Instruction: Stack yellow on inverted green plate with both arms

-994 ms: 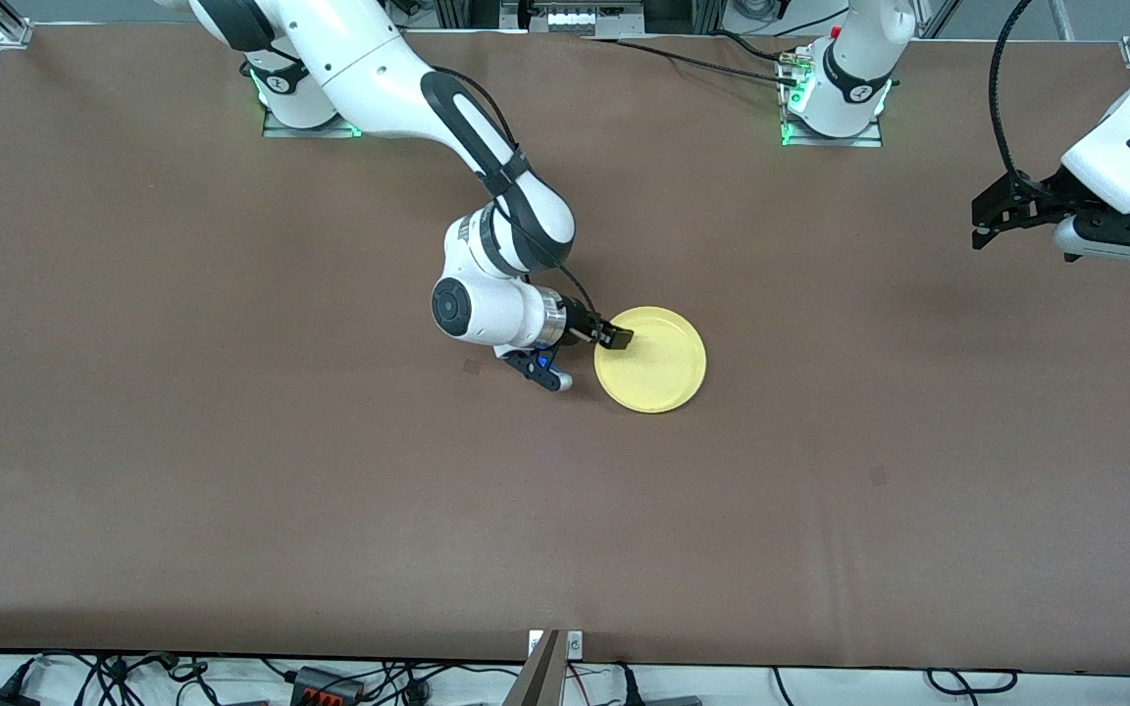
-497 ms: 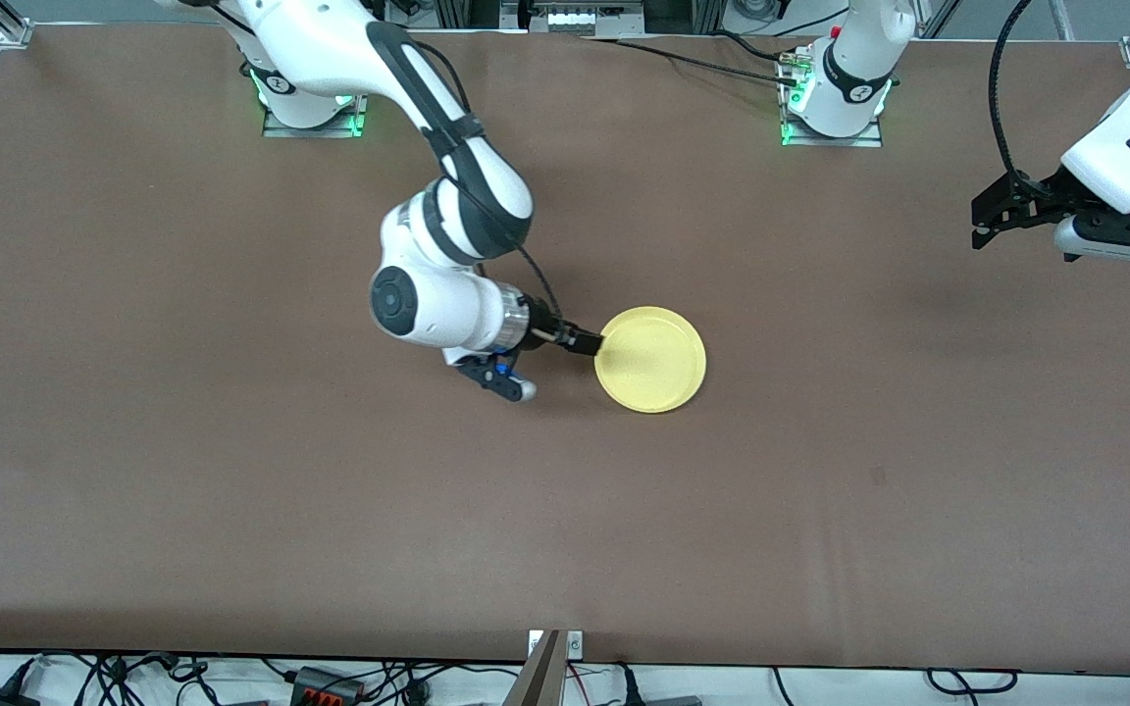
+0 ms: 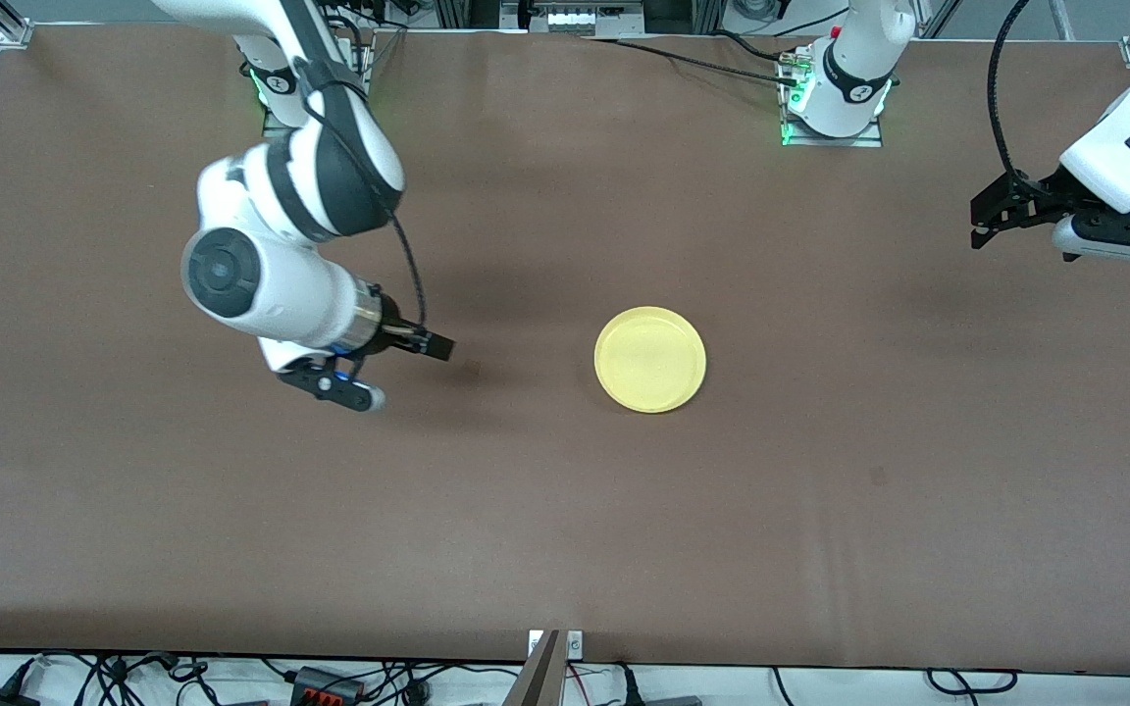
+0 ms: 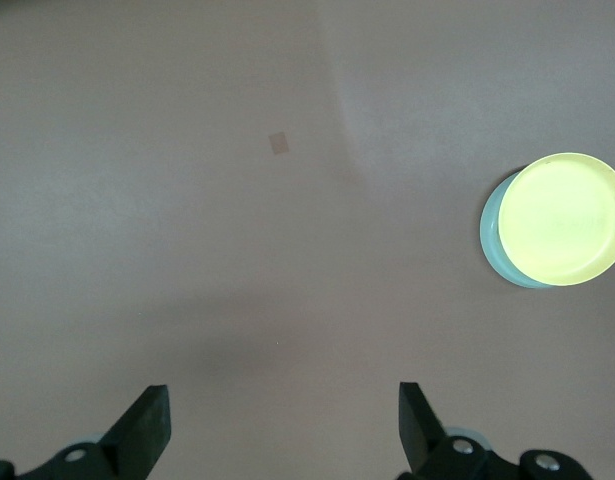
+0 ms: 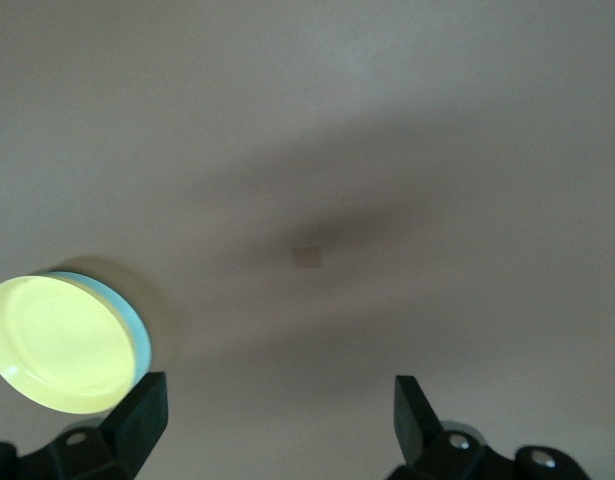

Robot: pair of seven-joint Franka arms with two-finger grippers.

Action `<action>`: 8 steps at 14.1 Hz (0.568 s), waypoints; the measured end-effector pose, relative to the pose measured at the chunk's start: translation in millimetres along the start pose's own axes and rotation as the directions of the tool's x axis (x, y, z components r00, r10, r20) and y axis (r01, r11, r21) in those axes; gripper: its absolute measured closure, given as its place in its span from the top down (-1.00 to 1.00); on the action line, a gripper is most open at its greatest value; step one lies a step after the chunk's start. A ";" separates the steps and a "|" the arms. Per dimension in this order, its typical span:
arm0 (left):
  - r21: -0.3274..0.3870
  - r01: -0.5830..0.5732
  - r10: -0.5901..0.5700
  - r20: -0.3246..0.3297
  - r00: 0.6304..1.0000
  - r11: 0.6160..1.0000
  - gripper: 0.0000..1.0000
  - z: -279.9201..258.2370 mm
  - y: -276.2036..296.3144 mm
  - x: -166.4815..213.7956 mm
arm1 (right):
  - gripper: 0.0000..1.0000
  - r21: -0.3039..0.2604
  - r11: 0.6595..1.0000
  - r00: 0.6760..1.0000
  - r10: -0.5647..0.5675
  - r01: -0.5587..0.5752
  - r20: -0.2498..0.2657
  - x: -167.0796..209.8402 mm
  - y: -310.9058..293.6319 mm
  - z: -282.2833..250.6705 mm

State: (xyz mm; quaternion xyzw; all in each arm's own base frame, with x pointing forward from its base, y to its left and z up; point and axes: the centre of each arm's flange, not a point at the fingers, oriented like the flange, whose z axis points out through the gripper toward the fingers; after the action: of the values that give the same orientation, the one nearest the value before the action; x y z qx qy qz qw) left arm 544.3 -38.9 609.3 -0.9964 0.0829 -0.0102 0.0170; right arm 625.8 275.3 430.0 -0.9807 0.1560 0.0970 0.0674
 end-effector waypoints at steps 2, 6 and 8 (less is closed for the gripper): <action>0.000 -0.001 0.001 0.000 1.000 1.000 1.00 0.0 0.3 0.0 | 1.00 -0.007 0.999 0.999 -0.053 0.053 -0.002 18.4 34.5 -19.9; 0.000 -0.001 0.001 0.000 1.000 1.000 1.00 -0.1 0.5 0.1 | 1.00 -0.010 0.999 0.997 -0.048 0.047 -0.057 46.6 86.1 -59.0; 0.000 -0.001 0.001 0.000 1.000 1.000 1.00 -0.1 0.5 0.1 | 1.00 -0.025 0.999 0.995 -0.046 0.044 -0.089 49.8 94.1 -73.0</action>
State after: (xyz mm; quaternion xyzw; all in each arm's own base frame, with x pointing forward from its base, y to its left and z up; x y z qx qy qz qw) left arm 544.2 -39.4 609.4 -0.9963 0.0833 -0.0102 0.0170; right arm 654.6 160.2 480.8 -0.9880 0.1354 0.0534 0.0512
